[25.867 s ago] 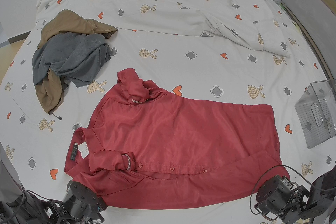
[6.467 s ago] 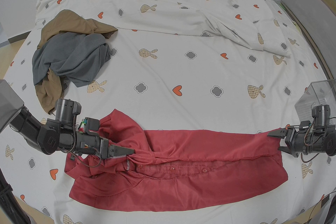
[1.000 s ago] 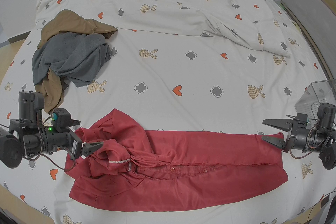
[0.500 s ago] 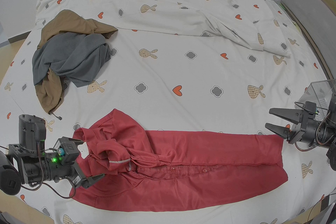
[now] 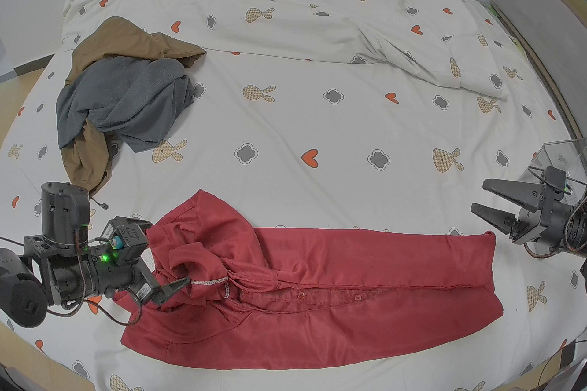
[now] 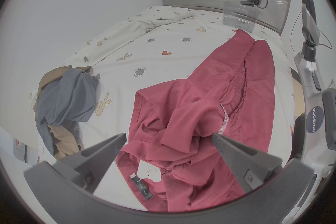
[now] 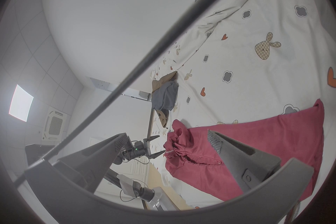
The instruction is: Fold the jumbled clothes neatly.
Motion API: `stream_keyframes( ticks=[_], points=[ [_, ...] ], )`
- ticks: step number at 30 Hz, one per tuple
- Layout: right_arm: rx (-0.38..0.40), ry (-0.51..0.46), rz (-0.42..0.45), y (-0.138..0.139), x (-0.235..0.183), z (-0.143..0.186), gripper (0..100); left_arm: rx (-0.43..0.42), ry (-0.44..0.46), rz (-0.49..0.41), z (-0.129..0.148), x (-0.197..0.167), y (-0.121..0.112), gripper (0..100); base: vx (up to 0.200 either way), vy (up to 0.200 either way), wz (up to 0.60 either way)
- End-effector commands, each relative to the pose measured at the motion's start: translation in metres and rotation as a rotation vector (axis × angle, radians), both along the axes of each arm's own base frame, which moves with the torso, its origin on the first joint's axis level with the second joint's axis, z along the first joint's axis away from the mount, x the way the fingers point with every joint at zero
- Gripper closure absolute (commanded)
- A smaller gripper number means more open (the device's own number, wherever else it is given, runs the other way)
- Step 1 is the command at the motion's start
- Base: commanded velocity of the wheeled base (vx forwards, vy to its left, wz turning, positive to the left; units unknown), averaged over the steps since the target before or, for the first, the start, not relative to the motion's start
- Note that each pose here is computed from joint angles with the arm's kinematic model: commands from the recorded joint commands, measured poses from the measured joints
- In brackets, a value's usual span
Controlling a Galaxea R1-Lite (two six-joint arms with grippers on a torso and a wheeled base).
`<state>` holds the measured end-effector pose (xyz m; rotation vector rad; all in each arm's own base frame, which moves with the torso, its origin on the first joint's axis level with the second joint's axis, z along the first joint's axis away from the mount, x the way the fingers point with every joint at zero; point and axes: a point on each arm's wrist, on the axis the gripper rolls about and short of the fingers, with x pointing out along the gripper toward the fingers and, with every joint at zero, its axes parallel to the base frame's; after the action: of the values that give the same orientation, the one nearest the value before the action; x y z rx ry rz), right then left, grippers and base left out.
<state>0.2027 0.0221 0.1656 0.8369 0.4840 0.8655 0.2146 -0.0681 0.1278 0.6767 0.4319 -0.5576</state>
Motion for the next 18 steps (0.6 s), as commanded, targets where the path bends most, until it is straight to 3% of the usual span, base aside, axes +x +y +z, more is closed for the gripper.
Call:
stream_keyframes(
  ticks=[1, 18],
  points=[
    [0.001, -0.03, 0.01, 0.002, -0.006, 0.006, 0, 0.021, 0.05, -0.001, -0.016, 0.013, -0.004, 0, 0.0, 0.0, 0.0],
    [0.001, -0.029, 0.012, 0.002, -0.006, 0.006, 0, 0.041, -0.004, 0.007, -0.03, 0.034, -0.003, 0, 0.0, 0.0, 0.0]
  ],
)
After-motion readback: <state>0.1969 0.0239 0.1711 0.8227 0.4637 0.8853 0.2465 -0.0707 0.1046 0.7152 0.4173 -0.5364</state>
